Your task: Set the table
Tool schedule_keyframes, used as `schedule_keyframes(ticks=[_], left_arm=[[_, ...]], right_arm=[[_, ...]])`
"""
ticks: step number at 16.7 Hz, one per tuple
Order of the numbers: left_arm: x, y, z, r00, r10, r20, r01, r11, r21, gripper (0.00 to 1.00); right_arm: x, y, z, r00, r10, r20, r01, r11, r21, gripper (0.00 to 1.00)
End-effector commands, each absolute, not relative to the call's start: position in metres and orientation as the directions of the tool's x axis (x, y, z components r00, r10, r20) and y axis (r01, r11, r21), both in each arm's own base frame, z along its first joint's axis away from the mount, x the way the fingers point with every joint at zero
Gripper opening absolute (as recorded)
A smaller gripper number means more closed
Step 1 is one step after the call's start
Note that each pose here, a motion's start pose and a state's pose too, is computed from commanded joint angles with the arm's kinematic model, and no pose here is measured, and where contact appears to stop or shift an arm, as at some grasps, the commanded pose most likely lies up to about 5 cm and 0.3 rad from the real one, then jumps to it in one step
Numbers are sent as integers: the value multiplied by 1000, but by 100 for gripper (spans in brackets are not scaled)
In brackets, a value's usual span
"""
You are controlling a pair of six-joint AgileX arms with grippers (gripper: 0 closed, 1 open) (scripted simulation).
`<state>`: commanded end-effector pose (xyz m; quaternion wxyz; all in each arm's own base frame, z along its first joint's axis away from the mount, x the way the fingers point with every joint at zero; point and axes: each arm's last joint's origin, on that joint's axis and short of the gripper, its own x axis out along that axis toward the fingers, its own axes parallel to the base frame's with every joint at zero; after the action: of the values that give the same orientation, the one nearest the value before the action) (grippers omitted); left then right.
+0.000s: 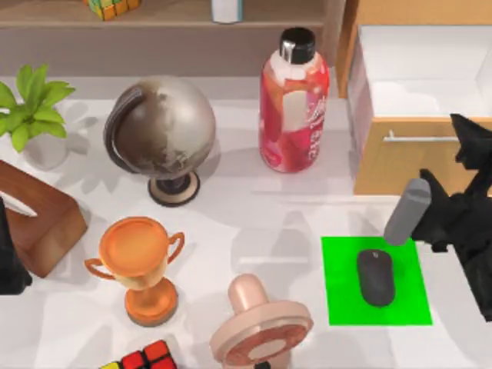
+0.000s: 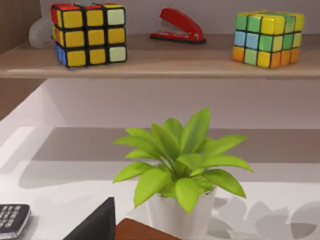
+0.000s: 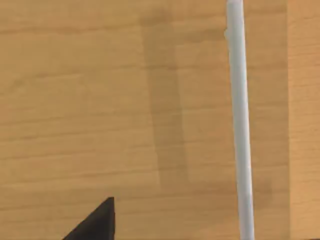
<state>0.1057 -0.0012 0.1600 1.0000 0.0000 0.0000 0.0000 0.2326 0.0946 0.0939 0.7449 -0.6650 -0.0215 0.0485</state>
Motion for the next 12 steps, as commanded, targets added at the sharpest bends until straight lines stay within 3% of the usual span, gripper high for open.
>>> schedule_keyframes(ticks=[5, 12], left_arm=[[106, -1, 160, 1000, 0, 0, 0, 1000, 0, 100], [106, -1, 160, 1000, 0, 0, 0, 1000, 0, 100]], right_arm=[[228, 71, 89, 1000, -9, 0, 0, 0, -1000, 100], [232, 72, 89, 1000, -9, -1, -1, 0, -1000, 100]])
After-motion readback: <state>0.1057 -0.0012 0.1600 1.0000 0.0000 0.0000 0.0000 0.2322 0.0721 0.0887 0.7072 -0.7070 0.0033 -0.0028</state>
